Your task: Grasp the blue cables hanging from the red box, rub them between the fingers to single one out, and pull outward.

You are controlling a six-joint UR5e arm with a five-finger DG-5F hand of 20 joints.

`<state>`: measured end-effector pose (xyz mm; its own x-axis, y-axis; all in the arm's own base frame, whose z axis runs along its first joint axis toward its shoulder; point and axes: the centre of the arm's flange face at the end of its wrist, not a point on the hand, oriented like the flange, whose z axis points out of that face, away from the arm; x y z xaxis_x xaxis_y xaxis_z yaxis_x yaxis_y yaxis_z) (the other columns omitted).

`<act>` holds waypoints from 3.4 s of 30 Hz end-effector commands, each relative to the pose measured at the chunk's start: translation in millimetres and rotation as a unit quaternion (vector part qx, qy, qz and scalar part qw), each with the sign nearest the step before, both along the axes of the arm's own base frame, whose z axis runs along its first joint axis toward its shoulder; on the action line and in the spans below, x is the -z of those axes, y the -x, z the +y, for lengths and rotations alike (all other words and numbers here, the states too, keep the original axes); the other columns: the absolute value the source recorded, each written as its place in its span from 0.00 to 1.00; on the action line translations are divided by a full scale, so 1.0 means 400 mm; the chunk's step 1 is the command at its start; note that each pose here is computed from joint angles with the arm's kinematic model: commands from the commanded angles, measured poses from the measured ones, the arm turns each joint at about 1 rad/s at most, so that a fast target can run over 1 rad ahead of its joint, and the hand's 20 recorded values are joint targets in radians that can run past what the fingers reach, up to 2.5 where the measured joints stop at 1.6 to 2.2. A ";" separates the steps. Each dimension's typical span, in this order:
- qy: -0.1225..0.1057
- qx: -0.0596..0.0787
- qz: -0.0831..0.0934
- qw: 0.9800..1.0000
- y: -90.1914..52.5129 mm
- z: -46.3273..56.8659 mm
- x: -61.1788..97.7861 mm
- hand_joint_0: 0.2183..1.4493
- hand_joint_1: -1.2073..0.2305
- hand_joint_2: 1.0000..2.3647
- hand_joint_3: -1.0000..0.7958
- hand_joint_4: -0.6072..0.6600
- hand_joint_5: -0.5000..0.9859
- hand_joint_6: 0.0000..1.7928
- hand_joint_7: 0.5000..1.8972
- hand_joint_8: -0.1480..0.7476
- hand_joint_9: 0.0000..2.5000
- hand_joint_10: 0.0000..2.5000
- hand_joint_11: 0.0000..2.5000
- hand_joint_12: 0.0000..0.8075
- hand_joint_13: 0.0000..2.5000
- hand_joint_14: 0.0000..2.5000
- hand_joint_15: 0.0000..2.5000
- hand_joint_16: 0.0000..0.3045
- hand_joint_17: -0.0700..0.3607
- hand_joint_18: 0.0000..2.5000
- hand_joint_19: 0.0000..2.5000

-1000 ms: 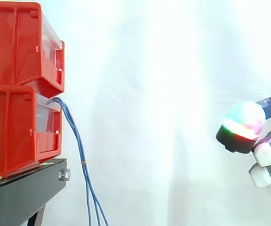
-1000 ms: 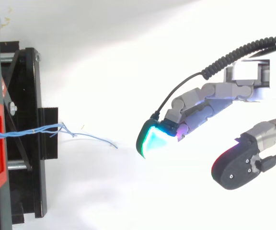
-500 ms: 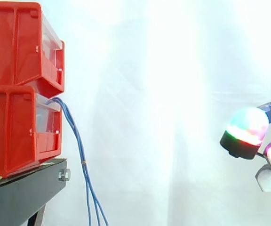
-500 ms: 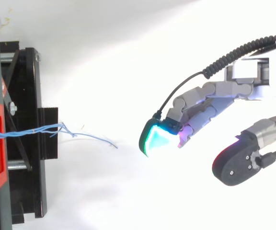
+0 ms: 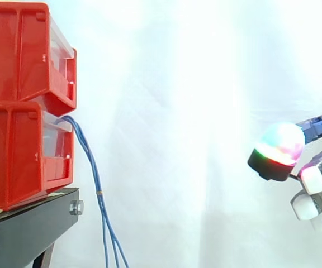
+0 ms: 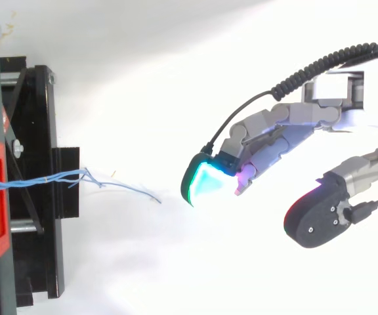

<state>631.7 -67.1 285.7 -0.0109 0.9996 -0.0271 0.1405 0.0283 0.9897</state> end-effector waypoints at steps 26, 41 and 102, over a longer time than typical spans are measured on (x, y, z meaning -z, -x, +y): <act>-0.002 0.032 -0.043 0.999 -0.066 -0.007 0.092 0.25 0.43 0.00 0.31 0.59 0.21 0.28 0.16 0.40 0.28 0.00 0.09 0.35 0.22 0.00 0.11 0.13 0.38 0.16 0.13; -0.002 0.049 -0.036 0.998 -0.076 -0.014 0.140 0.25 0.43 0.00 0.31 0.59 0.22 0.28 0.16 0.41 0.28 0.00 0.09 0.35 0.22 0.01 0.11 0.13 0.38 0.16 0.14; 0.023 0.100 -0.132 0.986 -0.398 0.029 0.436 0.22 0.42 0.00 0.28 0.59 0.20 0.28 0.16 0.41 0.25 0.00 0.09 0.36 0.20 0.00 0.10 0.12 0.36 0.13 0.10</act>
<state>790.8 -59.5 112.5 0.2053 0.9781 -0.0329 -0.1213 0.0588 0.9909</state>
